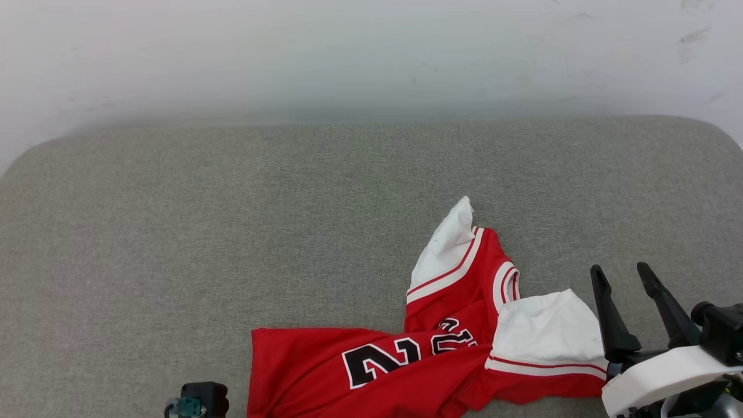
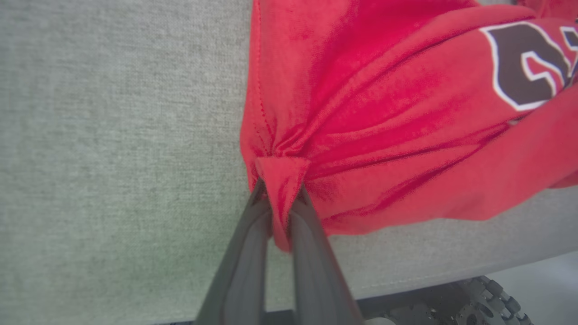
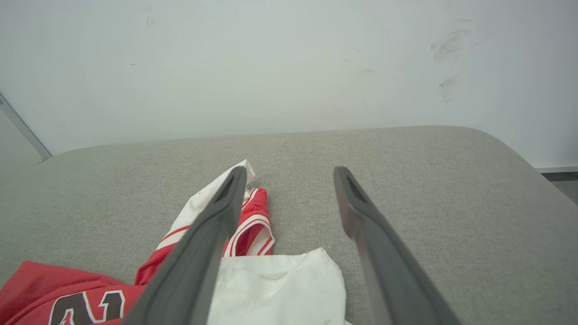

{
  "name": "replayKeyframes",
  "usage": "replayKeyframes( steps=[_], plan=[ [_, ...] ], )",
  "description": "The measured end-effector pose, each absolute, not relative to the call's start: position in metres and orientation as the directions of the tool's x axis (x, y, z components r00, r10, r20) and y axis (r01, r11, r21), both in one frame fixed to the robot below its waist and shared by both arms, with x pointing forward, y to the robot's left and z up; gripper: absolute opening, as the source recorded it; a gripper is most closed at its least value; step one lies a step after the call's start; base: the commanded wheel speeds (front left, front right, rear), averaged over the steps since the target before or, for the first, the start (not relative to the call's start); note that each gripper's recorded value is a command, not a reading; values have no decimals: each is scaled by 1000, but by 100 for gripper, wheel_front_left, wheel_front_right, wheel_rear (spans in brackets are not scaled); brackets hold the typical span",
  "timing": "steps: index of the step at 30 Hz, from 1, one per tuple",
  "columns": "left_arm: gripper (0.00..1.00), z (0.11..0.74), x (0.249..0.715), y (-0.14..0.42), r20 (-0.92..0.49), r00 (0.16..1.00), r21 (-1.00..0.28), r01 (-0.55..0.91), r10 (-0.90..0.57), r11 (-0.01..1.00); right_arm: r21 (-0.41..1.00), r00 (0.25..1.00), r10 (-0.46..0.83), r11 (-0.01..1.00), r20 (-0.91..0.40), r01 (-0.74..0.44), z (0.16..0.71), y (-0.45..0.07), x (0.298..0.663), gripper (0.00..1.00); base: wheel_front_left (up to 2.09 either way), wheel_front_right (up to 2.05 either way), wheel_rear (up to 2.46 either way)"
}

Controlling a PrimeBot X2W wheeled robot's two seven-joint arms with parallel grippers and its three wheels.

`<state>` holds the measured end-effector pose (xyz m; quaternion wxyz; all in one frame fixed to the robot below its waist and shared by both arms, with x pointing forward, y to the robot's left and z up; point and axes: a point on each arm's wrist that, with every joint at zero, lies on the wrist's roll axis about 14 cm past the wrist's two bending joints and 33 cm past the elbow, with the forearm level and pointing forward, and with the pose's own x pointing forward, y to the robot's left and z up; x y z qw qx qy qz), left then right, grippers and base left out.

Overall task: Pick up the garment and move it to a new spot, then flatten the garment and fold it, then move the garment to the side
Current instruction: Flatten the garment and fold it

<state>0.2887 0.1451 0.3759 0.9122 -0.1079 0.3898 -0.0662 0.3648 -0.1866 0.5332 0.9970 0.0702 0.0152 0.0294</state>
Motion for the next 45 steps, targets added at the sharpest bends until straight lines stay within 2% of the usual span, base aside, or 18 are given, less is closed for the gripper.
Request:
replayKeyframes(
  steps=[1, 8, 9, 11, 12, 19, 26, 33, 40, 45],
  plan=[
    [100, 376, 290, 144, -693, 691, -249, 40, -207, 968, 140, 998, 60, 989, -25, -56, 534, -187, 364, 100, 0, 0, 0],
    [100, 407, 326, 142, -566, 799, -218, 91, -202, 972, 131, 999, 44, 990, -17, -41, 539, -192, 359, 100, 0, 0, 0],
    [100, 422, 340, 138, -509, 835, -199, 120, -208, 973, 130, 999, 35, 991, -17, -32, 540, -195, 357, 100, 0, 0, 0],
    [100, 430, 347, 135, -479, 851, -188, 140, -215, 972, 130, 999, 31, 991, -18, -28, 540, -196, 356, 100, 0, 0, 0],
    [100, 447, 364, 127, -411, 880, -174, 179, -236, 968, 129, 1000, 21, 991, -17, -18, 540, -199, 354, 100, 0, 0, 0],
    [100, 485, 411, 77, -288, 879, -132, 356, -379, 925, 131, 999, -21, 991, -27, 24, 537, -213, 353, 100, 0, 0, 0],
    [100, 489, 446, 14, -302, 783, -144, 527, -544, 838, 144, 996, -71, 987, -49, 77, 527, -228, 356, 100, 0, 0, 0],
    [100, 455, 472, -27, -466, 623, -129, 655, -628, 745, 157, 990, -116, 979, -84, 129, 507, -242, 366, 100, 0, 0, 0],
    [100, 409, 485, -44, -627, 479, -108, 727, -615, 678, 169, 977, -156, 969, -144, 180, 479, -253, 369, 100, 0, 0, 0],
    [100, 376, 480, -42, -748, 378, -90, 757, -546, 647, 178, 970, -174, 963, -169, 204, 465, -257, 369, 100, 0, 0, 0]
  ],
)
